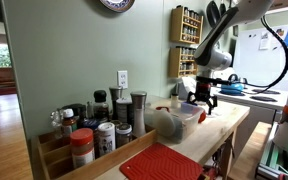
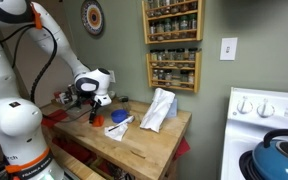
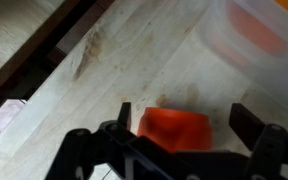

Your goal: Remove the blue bowl with the orange cup, put it on the cupboard and then remove the orange cup from the blue bowl and put it upside down on the cupboard

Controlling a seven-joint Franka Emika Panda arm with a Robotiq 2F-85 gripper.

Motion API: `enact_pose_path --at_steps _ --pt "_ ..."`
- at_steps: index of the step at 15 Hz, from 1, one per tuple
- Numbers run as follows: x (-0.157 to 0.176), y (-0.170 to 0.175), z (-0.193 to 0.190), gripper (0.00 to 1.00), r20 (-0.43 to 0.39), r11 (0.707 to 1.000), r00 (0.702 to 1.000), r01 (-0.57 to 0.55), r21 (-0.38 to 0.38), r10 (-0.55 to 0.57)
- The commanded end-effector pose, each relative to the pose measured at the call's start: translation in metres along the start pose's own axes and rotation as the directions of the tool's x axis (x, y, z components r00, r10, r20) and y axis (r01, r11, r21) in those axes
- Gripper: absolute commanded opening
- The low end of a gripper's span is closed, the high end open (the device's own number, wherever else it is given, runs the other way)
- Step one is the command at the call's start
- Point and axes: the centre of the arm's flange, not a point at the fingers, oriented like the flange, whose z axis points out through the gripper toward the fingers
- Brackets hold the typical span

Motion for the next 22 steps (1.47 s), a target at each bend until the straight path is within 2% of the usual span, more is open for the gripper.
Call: enact_pose_path --at_steps 1,6,8,9,11,12,14,17,20,22 --pt "0.007 -0.003 0.014 1.0 0.011 1.0 1.0 0.02 0.014 -0.021" --pt "0.015 -0.003 0.02 1.0 -0.01 0.999 0.999 0.039 -0.001 -0.039" --pt "0.018 -0.003 0.021 0.81 -0.005 0.999 0.999 0.049 -0.002 -0.049" --pt "0.019 -0.003 0.022 0.66 0.002 0.999 0.999 0.052 -0.001 -0.052" --pt "0.021 -0.003 0.02 0.5 0.02 0.998 0.998 0.059 0.009 -0.06" --pt "0.023 -0.003 0.019 0.5 0.03 0.998 0.998 0.06 0.015 -0.06" --pt "0.03 0.0 0.016 0.49 0.08 0.998 0.996 0.043 0.053 -0.047" --pt "0.04 0.006 0.01 0.49 0.236 0.992 0.97 0.026 0.123 -0.055" --pt "0.057 0.016 0.007 0.49 0.381 0.984 0.922 0.003 0.176 -0.071" --pt "0.069 0.023 0.009 0.49 0.476 0.981 0.877 -0.03 0.19 -0.066"
